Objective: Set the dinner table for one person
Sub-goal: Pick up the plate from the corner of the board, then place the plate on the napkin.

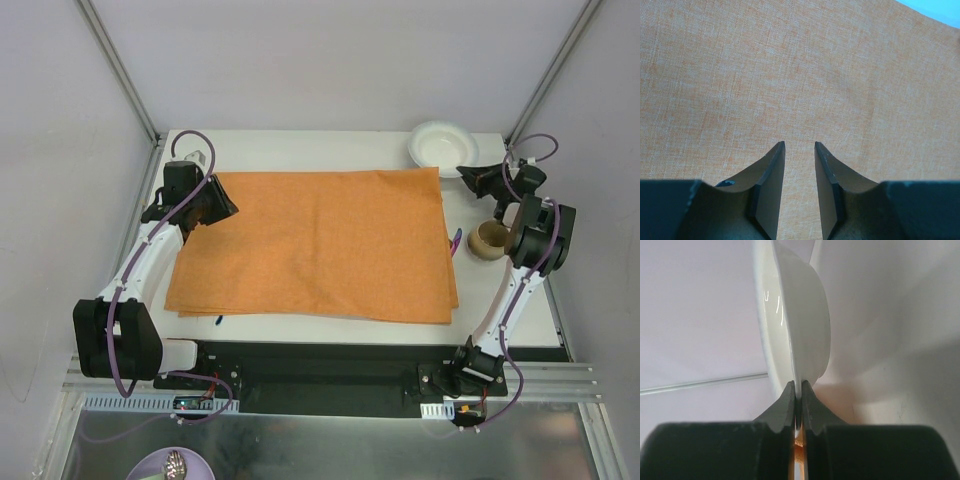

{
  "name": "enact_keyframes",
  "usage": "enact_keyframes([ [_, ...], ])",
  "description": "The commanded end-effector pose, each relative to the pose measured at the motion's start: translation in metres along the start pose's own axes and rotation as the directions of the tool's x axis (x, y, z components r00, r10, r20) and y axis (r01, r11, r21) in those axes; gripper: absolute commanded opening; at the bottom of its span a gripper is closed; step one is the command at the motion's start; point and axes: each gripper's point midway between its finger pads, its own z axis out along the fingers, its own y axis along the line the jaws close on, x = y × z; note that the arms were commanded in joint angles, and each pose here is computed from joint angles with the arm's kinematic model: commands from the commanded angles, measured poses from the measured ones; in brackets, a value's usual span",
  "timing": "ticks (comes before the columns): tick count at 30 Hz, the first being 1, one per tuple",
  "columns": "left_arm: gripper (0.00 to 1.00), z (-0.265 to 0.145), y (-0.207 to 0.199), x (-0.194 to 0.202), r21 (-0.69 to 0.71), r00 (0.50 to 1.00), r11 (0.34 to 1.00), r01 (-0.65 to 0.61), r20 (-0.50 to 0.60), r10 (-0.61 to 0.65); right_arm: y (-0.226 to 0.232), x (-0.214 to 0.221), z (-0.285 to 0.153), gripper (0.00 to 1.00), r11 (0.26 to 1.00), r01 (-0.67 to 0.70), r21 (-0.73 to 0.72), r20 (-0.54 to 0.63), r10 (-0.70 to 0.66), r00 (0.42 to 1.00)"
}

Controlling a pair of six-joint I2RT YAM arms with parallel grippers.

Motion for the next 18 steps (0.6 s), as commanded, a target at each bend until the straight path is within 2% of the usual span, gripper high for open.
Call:
enact_keyframes([
  [1,0.30,-0.003,-0.007,-0.011,0.041,0.999,0.999,0.014,0.035,-0.015,0.142,0.008,-0.018,0.01,0.920,0.328,-0.216,0.004,-0.335,0.942],
  [7,0.29,-0.004,-0.009,-0.012,0.051,0.999,0.999,0.011,0.040,-0.013,0.166,0.029,-0.016,0.01,0.889,0.417,-0.188,-0.022,-0.428,0.904],
  [12,0.29,-0.005,-0.008,-0.010,0.051,0.999,0.999,0.010,0.040,-0.012,0.188,0.038,-0.017,0.01,0.876,0.436,-0.208,-0.026,-0.450,0.893],
  [18,0.29,-0.007,-0.008,-0.010,0.050,0.999,0.999,0.008,0.046,-0.011,0.192,0.061,-0.016,0.01,0.865,0.458,-0.203,-0.069,-0.479,0.875],
])
